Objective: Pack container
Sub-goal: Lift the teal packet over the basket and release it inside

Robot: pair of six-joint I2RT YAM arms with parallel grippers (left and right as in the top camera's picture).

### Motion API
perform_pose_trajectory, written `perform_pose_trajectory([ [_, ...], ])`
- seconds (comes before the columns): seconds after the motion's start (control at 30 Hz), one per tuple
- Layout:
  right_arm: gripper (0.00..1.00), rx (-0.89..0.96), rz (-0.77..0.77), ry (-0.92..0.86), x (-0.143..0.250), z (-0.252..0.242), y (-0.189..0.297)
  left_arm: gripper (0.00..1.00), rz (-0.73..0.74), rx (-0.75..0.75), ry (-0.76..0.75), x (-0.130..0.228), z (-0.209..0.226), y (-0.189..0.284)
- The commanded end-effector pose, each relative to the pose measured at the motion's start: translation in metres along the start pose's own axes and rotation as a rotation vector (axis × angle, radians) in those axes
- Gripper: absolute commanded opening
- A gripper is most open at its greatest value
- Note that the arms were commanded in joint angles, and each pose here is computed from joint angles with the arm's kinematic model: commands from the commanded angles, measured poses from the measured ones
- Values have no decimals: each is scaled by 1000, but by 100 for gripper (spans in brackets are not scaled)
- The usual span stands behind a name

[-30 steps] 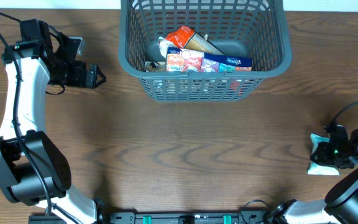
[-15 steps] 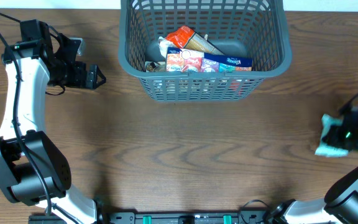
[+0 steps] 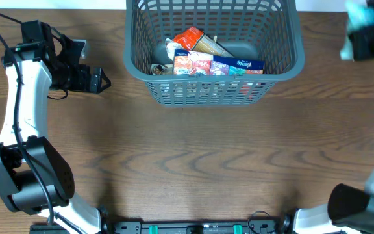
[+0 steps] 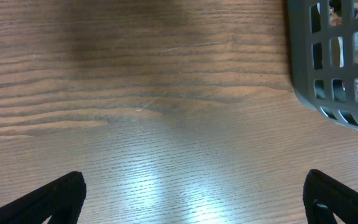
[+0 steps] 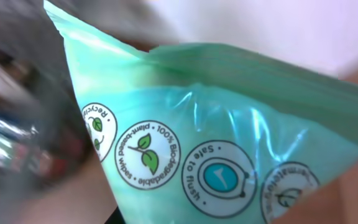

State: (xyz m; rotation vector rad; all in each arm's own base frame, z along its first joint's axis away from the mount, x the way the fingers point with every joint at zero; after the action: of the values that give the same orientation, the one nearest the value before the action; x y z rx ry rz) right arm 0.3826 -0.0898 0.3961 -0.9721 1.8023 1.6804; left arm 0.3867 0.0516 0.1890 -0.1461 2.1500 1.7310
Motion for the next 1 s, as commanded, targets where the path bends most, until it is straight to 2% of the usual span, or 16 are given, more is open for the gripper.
perform_pose_trajectory([
  [0.0,1,-64,-131,131,-40,41,19,99,-13,-10,2,-1,-2,7],
  [0.17,1,-206,-194,459,-59,115,14,99,-21,-13,0,-2,-2,8],
  [0.27,1,-287,-198,583,-60,155,0,99,-41,-20,-7,-4,-3,11],
  [0.53,1,-484,-75,763,-33,241,-79,99,-139,-59,-40,-14,-7,37],
  [0.83,1,-608,85,868,17,272,-161,99,-188,-78,-56,-16,-13,55],
  [0.87,5,-621,110,877,24,273,-167,99,-192,-79,-57,-16,-13,57],
  [0.97,46,-638,177,878,39,274,-180,99,-204,-84,-61,-16,-15,62],
])
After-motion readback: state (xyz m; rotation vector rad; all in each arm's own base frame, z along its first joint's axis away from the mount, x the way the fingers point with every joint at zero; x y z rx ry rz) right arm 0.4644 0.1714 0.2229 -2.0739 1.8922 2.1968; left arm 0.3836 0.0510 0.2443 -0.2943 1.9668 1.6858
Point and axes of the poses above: each gripper's point midway between its finger pads, its own y axis back along the fingers, its own z axis along the line the jaws close on, x = y × z, the point moved 6 cm from there along y, back along the fingers, and after that the axes turned 3 degrees about -y, right-handed, at the moved point
